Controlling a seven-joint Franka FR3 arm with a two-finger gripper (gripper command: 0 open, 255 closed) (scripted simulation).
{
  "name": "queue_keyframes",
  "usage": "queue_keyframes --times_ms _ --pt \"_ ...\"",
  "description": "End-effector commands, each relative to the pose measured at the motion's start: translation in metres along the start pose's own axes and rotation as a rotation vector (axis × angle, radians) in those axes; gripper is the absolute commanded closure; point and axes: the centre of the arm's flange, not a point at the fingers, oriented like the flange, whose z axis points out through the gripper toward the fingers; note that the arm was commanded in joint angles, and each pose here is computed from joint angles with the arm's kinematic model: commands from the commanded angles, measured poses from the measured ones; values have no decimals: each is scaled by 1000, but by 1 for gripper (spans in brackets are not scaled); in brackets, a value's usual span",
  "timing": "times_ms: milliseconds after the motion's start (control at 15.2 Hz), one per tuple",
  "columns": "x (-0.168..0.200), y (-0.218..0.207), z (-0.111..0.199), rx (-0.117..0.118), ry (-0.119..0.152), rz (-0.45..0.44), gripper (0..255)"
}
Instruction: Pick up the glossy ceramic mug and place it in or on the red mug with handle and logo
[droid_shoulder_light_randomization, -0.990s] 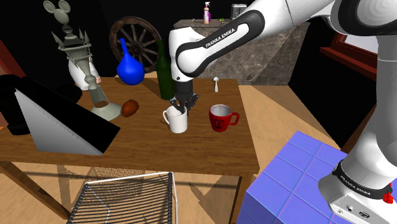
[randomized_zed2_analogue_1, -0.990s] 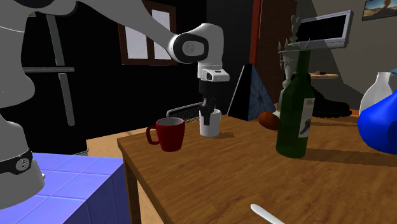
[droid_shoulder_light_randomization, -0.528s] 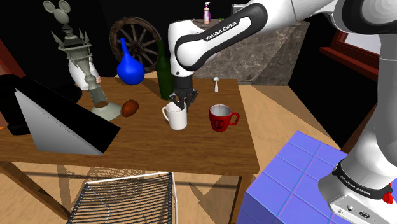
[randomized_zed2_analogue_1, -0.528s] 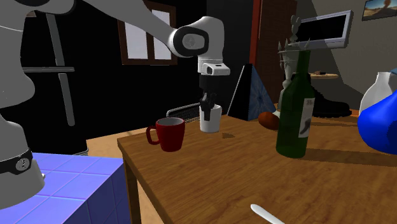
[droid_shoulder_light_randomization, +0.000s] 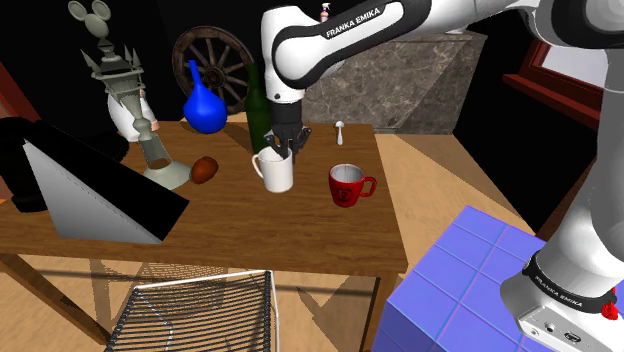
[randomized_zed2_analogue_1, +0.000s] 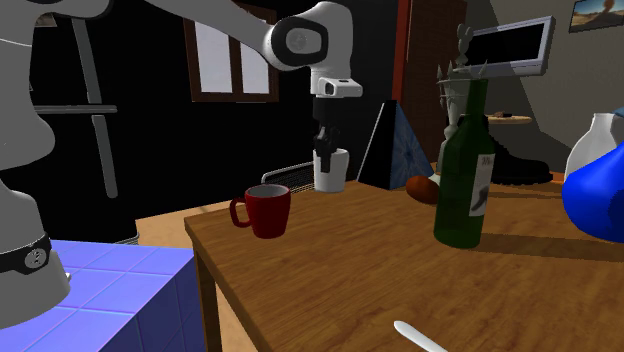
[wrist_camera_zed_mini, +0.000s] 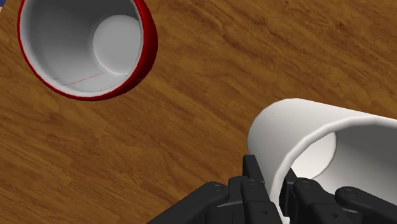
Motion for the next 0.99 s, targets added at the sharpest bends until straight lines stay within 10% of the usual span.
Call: queue_keyframes --times_ms 0,924 --pt "-1 0 -11 0 0 0 255" --pt "-4 -4 -85 0 0 0 255"
